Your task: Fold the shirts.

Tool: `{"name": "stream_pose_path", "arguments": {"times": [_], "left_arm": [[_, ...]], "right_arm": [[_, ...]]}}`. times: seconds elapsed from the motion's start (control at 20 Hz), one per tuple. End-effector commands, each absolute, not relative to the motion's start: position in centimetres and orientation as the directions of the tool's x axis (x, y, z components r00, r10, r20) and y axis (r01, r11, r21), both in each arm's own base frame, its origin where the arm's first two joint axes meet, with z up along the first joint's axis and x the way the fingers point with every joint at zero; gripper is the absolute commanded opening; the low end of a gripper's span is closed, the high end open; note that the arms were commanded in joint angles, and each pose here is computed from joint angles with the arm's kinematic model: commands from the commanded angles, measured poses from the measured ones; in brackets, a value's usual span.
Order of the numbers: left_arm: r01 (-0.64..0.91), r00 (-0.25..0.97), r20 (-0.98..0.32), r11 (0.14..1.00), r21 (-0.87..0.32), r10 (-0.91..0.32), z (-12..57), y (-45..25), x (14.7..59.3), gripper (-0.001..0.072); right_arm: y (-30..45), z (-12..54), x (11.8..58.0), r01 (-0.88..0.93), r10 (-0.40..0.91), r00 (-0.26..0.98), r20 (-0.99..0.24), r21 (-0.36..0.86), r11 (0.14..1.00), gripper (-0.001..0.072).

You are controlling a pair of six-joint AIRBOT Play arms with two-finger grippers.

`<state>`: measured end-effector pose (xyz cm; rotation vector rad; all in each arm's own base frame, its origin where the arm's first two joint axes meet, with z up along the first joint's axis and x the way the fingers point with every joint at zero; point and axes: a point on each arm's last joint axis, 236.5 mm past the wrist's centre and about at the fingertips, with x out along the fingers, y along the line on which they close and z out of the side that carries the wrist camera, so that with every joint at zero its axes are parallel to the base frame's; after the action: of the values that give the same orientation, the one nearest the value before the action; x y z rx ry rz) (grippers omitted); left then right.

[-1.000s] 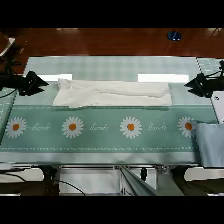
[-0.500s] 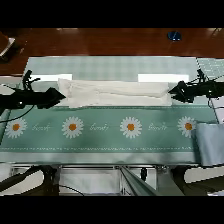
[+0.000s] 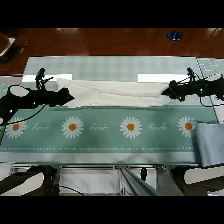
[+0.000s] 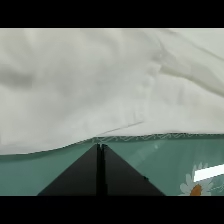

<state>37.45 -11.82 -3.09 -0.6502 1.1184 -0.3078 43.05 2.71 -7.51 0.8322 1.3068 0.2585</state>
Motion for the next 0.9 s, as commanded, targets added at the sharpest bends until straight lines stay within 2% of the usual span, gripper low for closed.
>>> {"name": "stream_pose_path", "arguments": {"times": [0.0, 0.1, 0.3, 0.5, 0.75, 0.85], "left_arm": [[-0.019, 0.396, -0.726, 0.785, -0.619, -0.563, -2.9, -13.6, 36.9, 0.0026], [0.057, 0.370, -0.723, 0.791, -0.609, -0.583, -2.9, -15.9, 36.2, 0.0026], [0.179, 0.396, -0.680, 0.779, -0.601, -0.616, -1.9, -22.5, 36.8, 0.0024], [0.323, 0.292, -0.653, 0.715, -0.621, -0.699, -1.1, -32.9, 37.3, 0.0024], [0.358, 0.119, -0.645, 0.639, -0.681, -0.755, -3.3, -44.3, 34.8, 0.0024], [0.381, 0.046, -0.642, 0.608, -0.697, -0.765, -4.1, -48.1, 32.5, 0.0024]], "right_arm": [[2.2, -2.6, 41.5, 0.155, 0.620, 0.301, -0.725, 0.678, 0.718, 0.0019], [0.9, 1.0, 39.4, 0.108, 0.562, 0.360, -0.744, 0.632, 0.767, 0.0019], [1.1, 5.9, 33.1, 0.043, 0.444, 0.451, -0.774, 0.516, 0.855, 0.0019], [3.3, 9.9, 28.9, 0.026, 0.426, 0.543, -0.724, 0.521, 0.853, 0.0019], [6.4, 14.7, 26.3, -0.077, 0.480, 0.612, -0.628, 0.557, 0.827, 0.0019], [7.2, 15.6, 26.1, -0.101, 0.504, 0.620, -0.601, 0.577, 0.811, 0.0019]]}}
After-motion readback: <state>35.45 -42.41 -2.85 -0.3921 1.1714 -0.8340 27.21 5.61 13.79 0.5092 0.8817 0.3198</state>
